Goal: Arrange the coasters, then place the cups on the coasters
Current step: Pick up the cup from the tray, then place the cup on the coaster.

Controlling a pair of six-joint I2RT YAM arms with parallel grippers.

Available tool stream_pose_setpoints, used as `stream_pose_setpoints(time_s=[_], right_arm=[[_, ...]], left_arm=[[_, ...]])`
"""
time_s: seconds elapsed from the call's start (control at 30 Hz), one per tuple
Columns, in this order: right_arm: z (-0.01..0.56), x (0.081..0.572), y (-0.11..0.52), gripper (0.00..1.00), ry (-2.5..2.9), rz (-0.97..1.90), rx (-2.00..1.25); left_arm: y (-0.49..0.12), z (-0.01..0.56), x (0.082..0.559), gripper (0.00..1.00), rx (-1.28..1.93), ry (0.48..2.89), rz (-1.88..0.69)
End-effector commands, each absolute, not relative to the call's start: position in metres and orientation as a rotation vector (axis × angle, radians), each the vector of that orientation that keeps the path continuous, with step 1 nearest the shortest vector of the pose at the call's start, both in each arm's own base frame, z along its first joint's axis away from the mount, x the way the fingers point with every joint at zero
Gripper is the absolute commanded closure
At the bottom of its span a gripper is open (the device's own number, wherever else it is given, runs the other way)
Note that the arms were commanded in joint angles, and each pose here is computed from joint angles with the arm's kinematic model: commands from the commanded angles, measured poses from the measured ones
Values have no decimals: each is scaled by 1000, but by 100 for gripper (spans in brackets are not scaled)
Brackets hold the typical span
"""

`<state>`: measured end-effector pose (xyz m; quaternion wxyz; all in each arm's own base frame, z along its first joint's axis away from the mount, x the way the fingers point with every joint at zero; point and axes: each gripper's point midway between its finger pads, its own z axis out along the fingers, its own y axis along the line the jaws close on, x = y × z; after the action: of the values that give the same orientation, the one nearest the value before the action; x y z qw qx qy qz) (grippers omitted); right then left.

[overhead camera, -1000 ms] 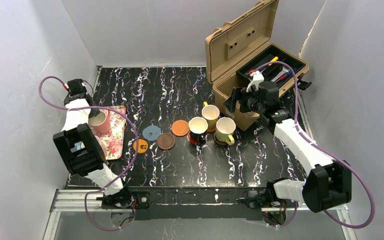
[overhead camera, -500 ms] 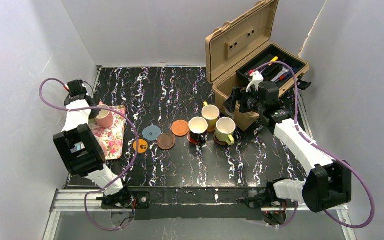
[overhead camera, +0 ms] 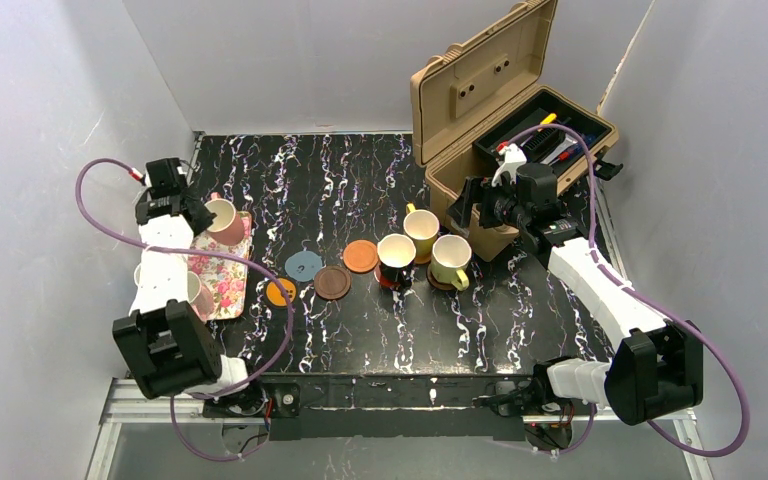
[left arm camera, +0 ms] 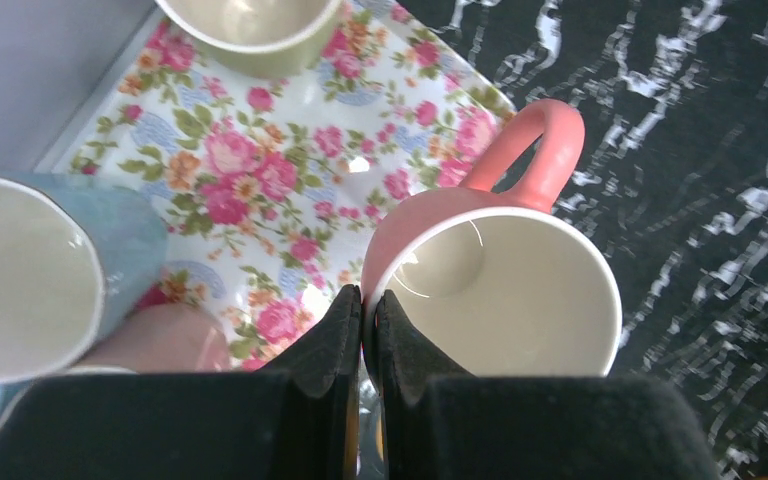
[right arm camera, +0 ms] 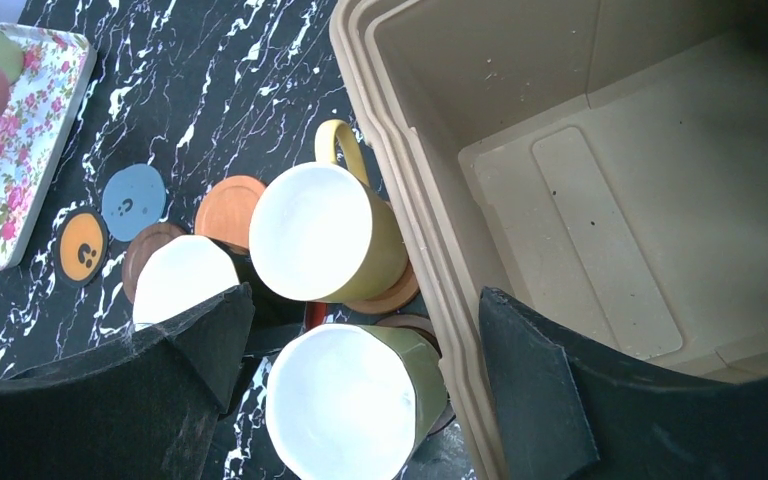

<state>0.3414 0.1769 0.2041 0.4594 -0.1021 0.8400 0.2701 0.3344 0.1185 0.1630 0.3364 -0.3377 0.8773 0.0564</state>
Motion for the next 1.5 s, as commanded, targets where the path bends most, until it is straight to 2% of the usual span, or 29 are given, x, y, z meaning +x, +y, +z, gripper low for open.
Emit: stream_pose_setpoints(time_s=[0.0,0.23,0.43,0.67,1.47], right_arm=[[223,342,175,9,2021,667,-237],[228,341,170,9,2011,645,-212],[232,338,166,9,2003,630,-201],[236,334,162,8,1992,617,-198],[240,327,155,8,1980,590,-191]], left_arm=[[79,193,338,100,-885,2210,29],[13,195,337,100,-941,2192,-142],[-36,191,332,100,-984,2218,-164],[-81,182,327,100,-962,2272,-78],[-158,158,330,100,-921,2370,42]])
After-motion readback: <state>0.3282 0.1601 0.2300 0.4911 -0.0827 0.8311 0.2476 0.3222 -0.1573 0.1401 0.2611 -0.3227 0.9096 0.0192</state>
